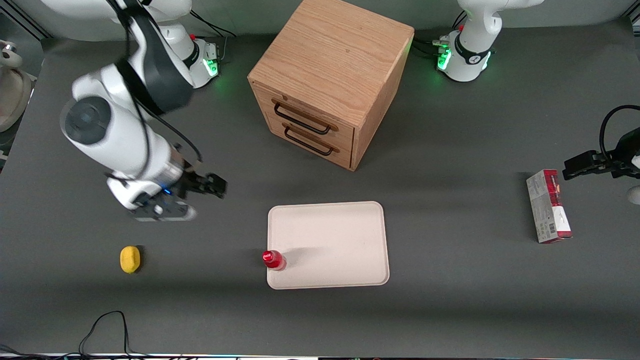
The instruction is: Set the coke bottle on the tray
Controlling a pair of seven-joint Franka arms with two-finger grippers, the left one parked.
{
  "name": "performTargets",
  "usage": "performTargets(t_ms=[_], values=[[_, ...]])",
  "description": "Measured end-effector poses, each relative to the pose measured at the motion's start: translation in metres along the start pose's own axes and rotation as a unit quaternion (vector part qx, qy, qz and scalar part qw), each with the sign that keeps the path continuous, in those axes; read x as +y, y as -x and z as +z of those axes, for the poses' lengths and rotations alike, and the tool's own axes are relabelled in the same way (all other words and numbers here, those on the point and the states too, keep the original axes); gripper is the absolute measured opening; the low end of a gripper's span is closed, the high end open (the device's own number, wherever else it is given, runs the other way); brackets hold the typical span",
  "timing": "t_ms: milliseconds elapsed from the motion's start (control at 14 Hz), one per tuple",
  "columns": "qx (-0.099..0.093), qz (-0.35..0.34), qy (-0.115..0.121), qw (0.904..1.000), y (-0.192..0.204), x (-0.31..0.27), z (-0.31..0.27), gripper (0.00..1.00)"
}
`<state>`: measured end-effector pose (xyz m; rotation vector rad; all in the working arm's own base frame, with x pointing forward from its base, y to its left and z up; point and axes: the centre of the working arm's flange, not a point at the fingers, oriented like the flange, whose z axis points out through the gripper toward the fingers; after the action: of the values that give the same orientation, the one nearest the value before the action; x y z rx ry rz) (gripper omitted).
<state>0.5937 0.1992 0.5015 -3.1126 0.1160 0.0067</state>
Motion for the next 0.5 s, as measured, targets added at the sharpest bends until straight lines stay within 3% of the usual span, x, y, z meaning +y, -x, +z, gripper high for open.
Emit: performTargets(t_ms=[143, 286, 500], values=[[0.002, 0.022, 0.013, 0.9997, 0.032, 0.034, -0.017, 1.00], [-0.008, 0.022, 0.024, 0.9994, 0.056, 0.072, -0.033, 1.00], [-0.013, 0.013, 0.023, 0.9996, 0.074, 0.123, -0.064, 1.00]])
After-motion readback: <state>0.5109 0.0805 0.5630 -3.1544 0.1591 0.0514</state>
